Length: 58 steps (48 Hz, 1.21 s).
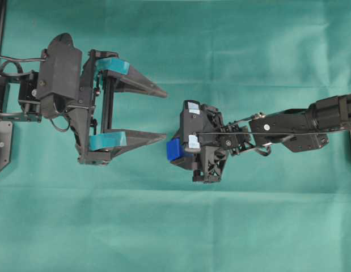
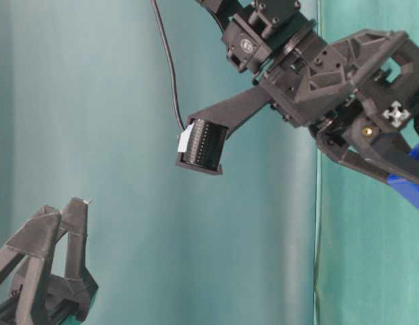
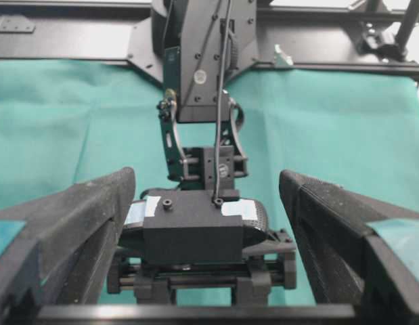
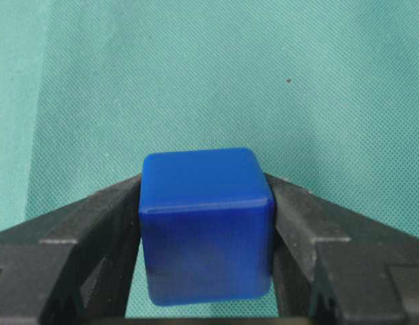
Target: Handover the blue block to the right arm after grasping it with the left arm, then place it in the designated position.
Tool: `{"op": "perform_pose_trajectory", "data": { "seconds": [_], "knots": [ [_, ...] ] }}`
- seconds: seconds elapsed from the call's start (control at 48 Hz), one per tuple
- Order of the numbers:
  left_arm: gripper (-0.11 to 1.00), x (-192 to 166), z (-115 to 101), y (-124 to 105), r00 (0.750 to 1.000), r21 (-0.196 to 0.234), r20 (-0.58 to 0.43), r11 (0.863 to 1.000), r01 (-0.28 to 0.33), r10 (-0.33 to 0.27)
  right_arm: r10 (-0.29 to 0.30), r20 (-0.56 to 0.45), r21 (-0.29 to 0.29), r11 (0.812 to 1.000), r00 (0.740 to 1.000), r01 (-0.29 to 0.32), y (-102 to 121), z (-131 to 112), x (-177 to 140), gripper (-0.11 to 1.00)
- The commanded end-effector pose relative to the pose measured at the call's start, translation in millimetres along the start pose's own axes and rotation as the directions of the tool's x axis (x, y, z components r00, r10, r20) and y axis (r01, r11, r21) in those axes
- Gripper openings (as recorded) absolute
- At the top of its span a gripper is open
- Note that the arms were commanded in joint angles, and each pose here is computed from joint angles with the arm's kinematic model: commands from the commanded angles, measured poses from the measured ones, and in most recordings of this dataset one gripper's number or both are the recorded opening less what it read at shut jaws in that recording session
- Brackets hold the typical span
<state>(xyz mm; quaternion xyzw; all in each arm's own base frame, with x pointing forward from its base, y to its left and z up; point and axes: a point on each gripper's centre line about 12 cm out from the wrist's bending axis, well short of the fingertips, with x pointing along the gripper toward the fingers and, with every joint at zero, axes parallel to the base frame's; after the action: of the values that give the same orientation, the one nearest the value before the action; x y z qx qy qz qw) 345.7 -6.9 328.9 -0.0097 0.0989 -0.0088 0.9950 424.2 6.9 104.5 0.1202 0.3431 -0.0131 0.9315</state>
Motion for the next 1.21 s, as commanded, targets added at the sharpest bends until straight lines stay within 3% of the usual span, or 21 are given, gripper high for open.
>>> {"op": "perform_pose_trajectory", "data": {
  "seconds": [0.0,0.562,0.687,0.729,0.896,1.187],
  "knots": [
    [1.0,-1.4,13.9,0.2,0.999,0.001,0.038,1.0,-0.001,0.001,0.011,0.043,0.001,1.0,0.999,-0.011,3.4,14.8,-4.2,0.54],
    [1.0,-1.4,13.9,0.2,0.999,0.0,0.038,1.0,-0.001,0.001,0.025,0.068,0.013,1.0,0.997,-0.026,5.3,19.2,-4.3,0.55],
    [1.0,-1.4,13.3,0.8,0.999,0.001,0.037,1.0,-0.002,0.002,0.018,0.065,0.032,0.999,0.998,-0.02,3.9,18.5,-4.3,0.84],
    [1.0,-1.4,13.9,0.2,0.999,0.0,0.038,1.0,-0.001,0.001,0.018,0.067,0.033,0.999,0.998,-0.021,4.0,19.1,-4.3,0.89],
    [1.0,-1.4,13.3,0.8,0.999,-0.001,0.037,1.0,-0.002,0.002,0.018,0.067,0.033,0.999,0.998,-0.021,4.0,19.1,-4.3,0.81],
    [1.0,-1.0,12.8,0.8,0.999,0.002,0.035,1.0,-0.002,0.002,0.009,0.076,0.029,1.0,0.997,-0.011,5.2,26.5,-16.6,0.81]
  ]
}}
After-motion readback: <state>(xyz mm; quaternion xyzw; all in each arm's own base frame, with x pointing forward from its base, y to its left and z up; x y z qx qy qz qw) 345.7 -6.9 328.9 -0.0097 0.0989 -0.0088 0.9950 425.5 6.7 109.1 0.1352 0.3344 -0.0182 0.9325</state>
